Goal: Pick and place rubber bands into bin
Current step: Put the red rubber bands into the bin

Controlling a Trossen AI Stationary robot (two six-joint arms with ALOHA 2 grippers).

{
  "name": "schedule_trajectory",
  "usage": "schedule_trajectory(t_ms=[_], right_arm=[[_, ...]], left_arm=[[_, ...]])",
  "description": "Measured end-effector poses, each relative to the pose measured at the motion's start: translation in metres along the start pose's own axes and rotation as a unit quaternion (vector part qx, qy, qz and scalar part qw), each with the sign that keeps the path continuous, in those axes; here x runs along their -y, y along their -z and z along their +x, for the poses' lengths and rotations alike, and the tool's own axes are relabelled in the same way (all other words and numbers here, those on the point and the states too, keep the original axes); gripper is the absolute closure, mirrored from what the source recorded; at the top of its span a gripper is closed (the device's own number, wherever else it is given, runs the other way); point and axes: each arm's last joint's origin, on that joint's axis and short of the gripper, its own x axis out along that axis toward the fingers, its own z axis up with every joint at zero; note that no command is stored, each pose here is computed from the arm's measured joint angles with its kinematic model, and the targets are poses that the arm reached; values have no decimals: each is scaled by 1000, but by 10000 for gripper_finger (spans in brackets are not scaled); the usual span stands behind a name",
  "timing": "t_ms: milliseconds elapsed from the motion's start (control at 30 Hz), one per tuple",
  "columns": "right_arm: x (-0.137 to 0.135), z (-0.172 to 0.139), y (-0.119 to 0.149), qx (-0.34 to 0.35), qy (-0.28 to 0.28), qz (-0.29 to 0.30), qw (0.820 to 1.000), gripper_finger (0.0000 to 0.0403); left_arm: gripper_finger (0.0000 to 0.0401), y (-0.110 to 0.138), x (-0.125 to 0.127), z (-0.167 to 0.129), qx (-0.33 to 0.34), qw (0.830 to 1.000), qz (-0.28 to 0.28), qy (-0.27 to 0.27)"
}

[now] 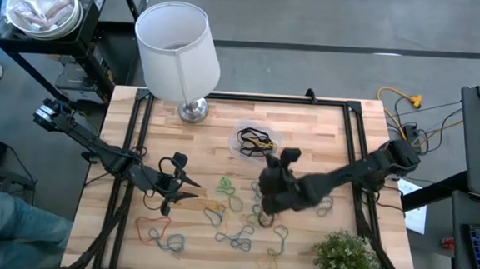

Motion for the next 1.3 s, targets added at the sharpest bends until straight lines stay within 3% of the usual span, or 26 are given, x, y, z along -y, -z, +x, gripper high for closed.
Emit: schedule_trajectory(t_ms=[100, 267, 567, 1067, 1300], right_arm=[[10, 27, -6, -18, -14, 11, 1000, 395], [30, 71, -12, -32, -91, 38, 995, 395], [61, 126, 4, -74, -169, 115, 976, 394], [62, 143, 27, -116, -215, 143, 959, 393], [63, 146, 29, -119, -251, 165, 946, 340]], left_arm=[[278, 0, 0, 0, 0, 1000, 0, 0], [278, 0, 0, 0, 0, 1000, 0, 0], [278, 1, 0, 0, -1, 1000, 0, 0], [278, 1, 0, 0, -2, 1000, 0, 0], [278, 1, 0, 0, -2, 1000, 0, 0]])
